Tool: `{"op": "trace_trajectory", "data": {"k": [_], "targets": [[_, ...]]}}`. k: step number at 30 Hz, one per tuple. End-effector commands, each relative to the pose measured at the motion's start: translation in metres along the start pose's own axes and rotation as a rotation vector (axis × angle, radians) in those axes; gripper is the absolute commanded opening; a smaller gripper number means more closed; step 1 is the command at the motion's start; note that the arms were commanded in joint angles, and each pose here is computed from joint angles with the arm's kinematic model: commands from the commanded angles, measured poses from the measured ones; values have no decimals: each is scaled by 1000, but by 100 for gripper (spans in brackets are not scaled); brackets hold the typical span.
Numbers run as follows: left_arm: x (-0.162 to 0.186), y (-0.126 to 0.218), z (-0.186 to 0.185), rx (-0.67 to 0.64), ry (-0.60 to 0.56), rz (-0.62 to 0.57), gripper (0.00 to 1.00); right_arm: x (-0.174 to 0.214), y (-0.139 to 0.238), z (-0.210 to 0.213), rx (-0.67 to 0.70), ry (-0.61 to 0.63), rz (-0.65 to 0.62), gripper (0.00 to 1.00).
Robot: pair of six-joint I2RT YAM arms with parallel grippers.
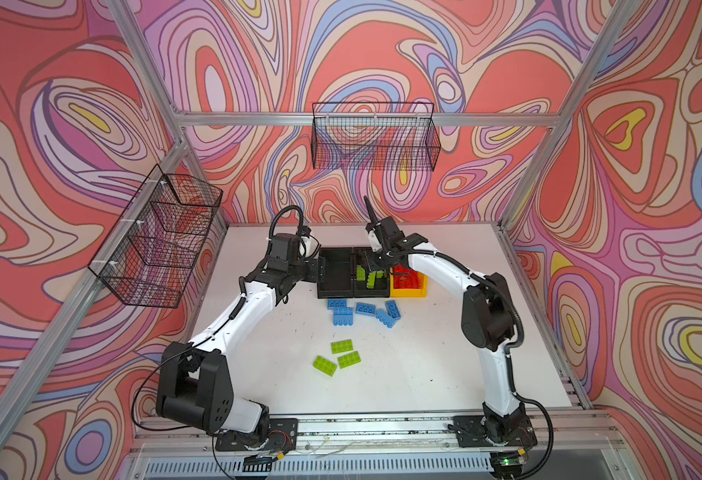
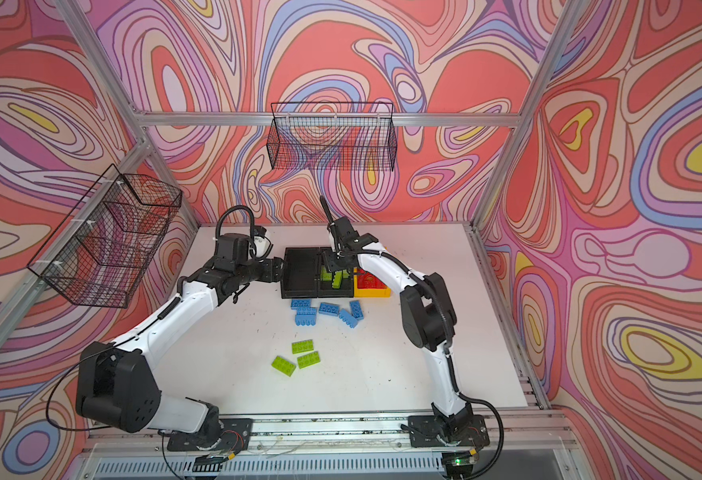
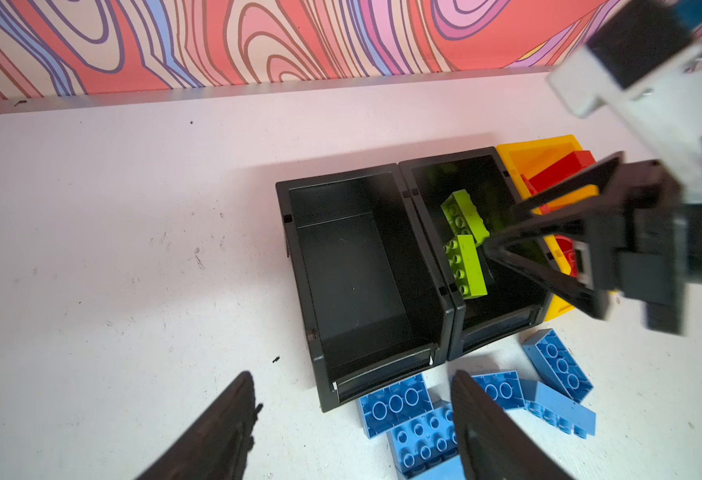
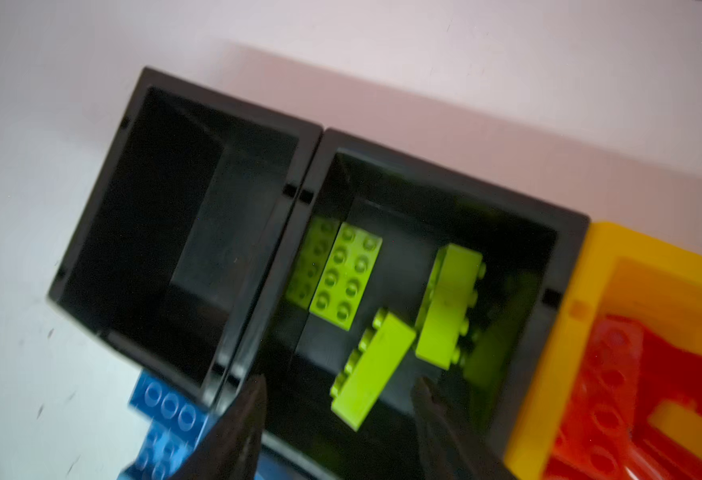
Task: Sort the legos into containers by color
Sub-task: 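Open the right gripper to drop the brick into the black bin, then move the right gripper down to the green bricks and grasp one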
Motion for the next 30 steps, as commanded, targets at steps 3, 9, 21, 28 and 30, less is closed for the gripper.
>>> {"op": "trace_trajectory", "data": {"k": [3,9,21,28,30], "targets": [[-11,8,3,-16,-11,-26,77,44,52,45,-141,249,35,60],[-8,3,3,-8,-8,-12,77,146,44,100,-179,450,259,63],[-9,5,3,-10,-13,-17,77,227,28,151,-269,695,332,66],[-10,6,3,-12,-16,-21,77,235,21,153,-280,776,319,69],[-10,6,3,-11,-15,-21,77,240,17,151,-278,792,334,69]]}}
Point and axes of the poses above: each gripper's point midway between its finger pads, its own y axis back along the fingers, its own z axis along the line the jaws close on, x = y × z, the point moved 1 cm from there along y, back along the fingers, and after that the axes turned 4 degrees about -y, right-handed, at the moved point
